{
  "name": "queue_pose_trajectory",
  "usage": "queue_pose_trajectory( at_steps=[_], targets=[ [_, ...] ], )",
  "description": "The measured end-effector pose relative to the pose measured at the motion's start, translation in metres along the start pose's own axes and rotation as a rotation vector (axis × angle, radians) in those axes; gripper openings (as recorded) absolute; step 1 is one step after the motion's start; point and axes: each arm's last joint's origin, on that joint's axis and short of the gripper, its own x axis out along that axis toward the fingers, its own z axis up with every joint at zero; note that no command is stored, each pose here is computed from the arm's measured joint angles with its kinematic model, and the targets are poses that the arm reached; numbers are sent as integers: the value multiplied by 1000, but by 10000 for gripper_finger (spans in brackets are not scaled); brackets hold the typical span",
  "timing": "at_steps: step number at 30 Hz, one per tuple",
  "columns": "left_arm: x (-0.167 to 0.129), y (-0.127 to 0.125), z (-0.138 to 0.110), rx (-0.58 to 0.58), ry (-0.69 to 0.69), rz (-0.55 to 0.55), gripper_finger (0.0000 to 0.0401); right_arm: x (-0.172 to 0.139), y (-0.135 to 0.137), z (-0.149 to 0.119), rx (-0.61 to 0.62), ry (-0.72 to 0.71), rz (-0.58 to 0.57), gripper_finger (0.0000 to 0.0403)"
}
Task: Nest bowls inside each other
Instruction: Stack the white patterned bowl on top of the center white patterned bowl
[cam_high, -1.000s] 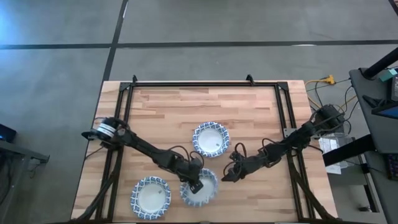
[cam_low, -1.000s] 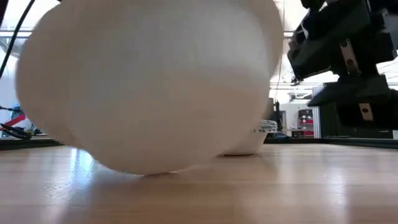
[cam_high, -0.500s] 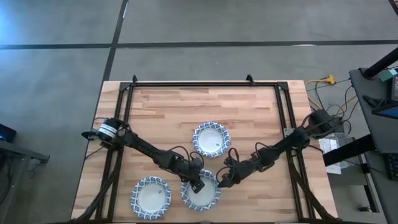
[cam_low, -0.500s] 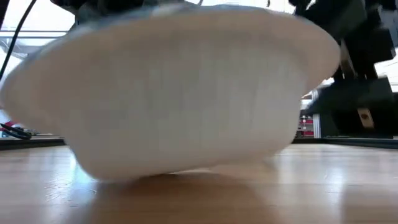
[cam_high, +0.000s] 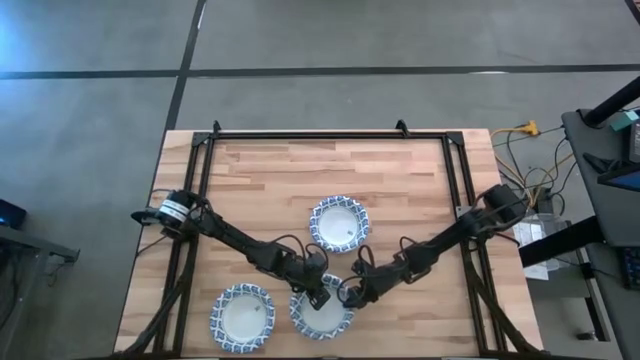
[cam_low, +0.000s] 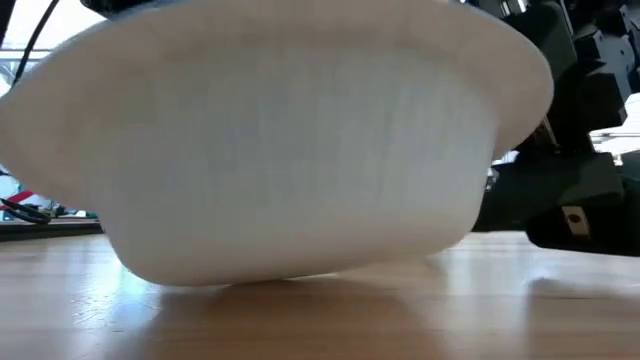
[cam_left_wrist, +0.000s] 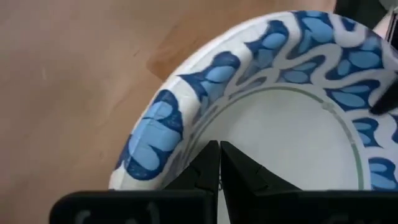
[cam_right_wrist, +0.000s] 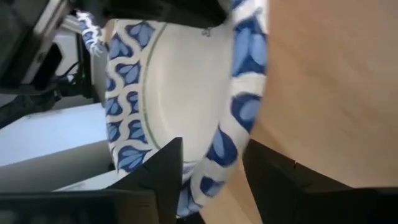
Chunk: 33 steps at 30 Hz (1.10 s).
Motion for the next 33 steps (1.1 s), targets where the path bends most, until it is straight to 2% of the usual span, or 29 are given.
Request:
queue_pose_trajectory(
  at_steps=[11,18,22,26,29,33],
  targets=[
    [-2,-3,1,6,-2,-21,0,-3,7,3,-75,-7,26,29],
    [-28,-23,11,45,-48,-105,0,-4,9,6,-96,-15,42,18],
    [-64,-38,20,65,-119,-154,0,-9,14,10,-119,-27,61,17],
    [-118,-51,29,89,-267,-163,0,-18,21,19,-145,-56,75,17],
    [-163,-54,32,123,-378,-160,0,-30,25,31,-164,-89,51,17],
    [-213,-46,29,166,-445,-115,0,-60,28,56,-196,-198,-60,17]
  ],
)
